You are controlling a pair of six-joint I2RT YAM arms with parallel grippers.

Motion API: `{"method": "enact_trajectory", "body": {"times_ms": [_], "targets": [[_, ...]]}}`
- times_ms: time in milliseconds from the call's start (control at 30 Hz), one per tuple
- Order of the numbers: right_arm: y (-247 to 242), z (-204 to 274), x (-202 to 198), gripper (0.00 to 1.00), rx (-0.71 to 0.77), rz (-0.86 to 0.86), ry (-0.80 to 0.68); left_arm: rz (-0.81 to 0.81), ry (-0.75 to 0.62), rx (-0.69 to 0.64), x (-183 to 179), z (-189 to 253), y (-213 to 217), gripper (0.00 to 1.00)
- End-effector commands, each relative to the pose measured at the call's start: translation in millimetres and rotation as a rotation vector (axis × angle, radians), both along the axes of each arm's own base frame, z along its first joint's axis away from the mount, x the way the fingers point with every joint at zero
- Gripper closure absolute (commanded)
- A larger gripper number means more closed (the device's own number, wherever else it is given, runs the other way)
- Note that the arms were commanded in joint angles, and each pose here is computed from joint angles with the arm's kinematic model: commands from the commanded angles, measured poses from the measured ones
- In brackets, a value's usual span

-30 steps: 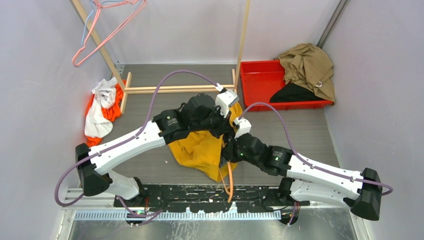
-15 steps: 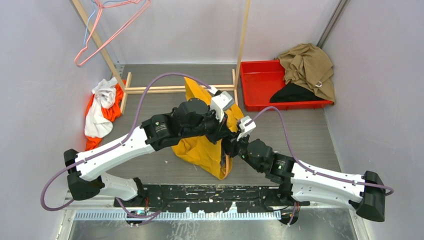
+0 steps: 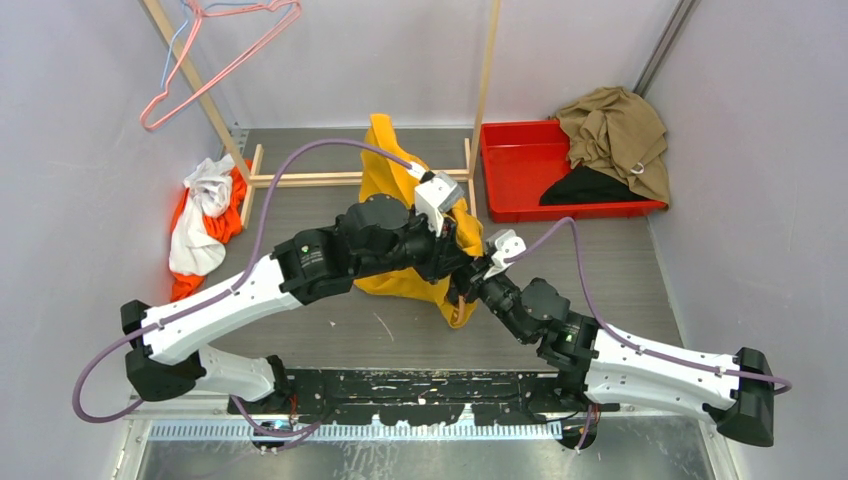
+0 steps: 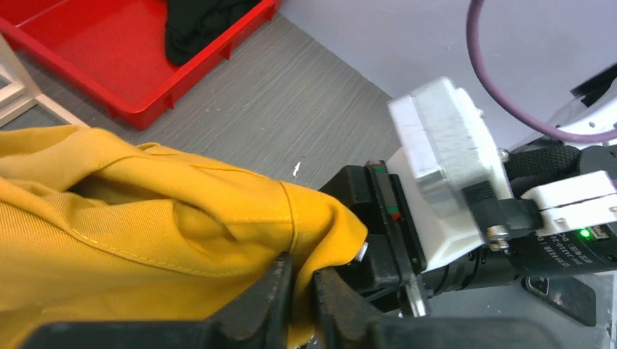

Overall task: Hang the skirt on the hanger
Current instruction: Hang the skirt on the hanger.

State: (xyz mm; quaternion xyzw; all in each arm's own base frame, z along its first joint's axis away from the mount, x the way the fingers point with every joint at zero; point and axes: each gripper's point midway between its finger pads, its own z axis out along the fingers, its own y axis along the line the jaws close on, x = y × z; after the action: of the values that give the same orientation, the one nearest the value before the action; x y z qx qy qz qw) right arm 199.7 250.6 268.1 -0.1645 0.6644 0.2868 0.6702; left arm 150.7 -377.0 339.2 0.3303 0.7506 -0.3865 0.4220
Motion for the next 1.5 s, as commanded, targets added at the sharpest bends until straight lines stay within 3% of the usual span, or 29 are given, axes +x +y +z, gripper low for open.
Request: {"method": "enact_trajectory", "body": {"times_ms": [0,233,567,667,833,933,967,1233,1467], "targets": [[-25.9,136.5,-6.3,0.99,0.397,-0.034,-0.275,-0.068,0.071,0.014,-30.2,1.2,2.5,0.74],[-37.5,153.4,-17.4,0.99,0.382,-0.009,-0.342,0.088,-0.042,-0.056,-15.9,57.8,53.5,0.48],[-37.8,160.0,-22.2,0.99,0.4,0.012,-0.372,0.168,-0.145,-0.103,-0.1,108.3,67.0,0.45],[-34.8,155.7,-22.4,0.99,0.414,0.023,-0.358,0.177,-0.173,-0.078,9.7,110.1,61.0,0.35],[-33.0,144.7,-23.0,0.99,0.432,0.036,-0.325,0.135,-0.158,-0.064,20.7,96.4,35.0,0.27],[-31.9,140.9,-22.9,0.99,0.431,0.04,-0.314,0.069,-0.147,-0.072,14.3,91.3,21.3,0.07],[-32.5,141.5,-23.6,0.99,0.433,0.042,-0.314,0.061,-0.162,-0.053,15.2,86.9,21.1,0.06],[-33.3,143.7,-29.8,0.99,0.438,0.076,-0.306,0.104,-0.297,-0.004,34.1,77.6,31.6,0.05],[-35.2,143.0,-33.5,0.99,0.446,0.092,-0.301,0.185,-0.291,-0.035,58.1,82.4,40.7,0.27]]}}
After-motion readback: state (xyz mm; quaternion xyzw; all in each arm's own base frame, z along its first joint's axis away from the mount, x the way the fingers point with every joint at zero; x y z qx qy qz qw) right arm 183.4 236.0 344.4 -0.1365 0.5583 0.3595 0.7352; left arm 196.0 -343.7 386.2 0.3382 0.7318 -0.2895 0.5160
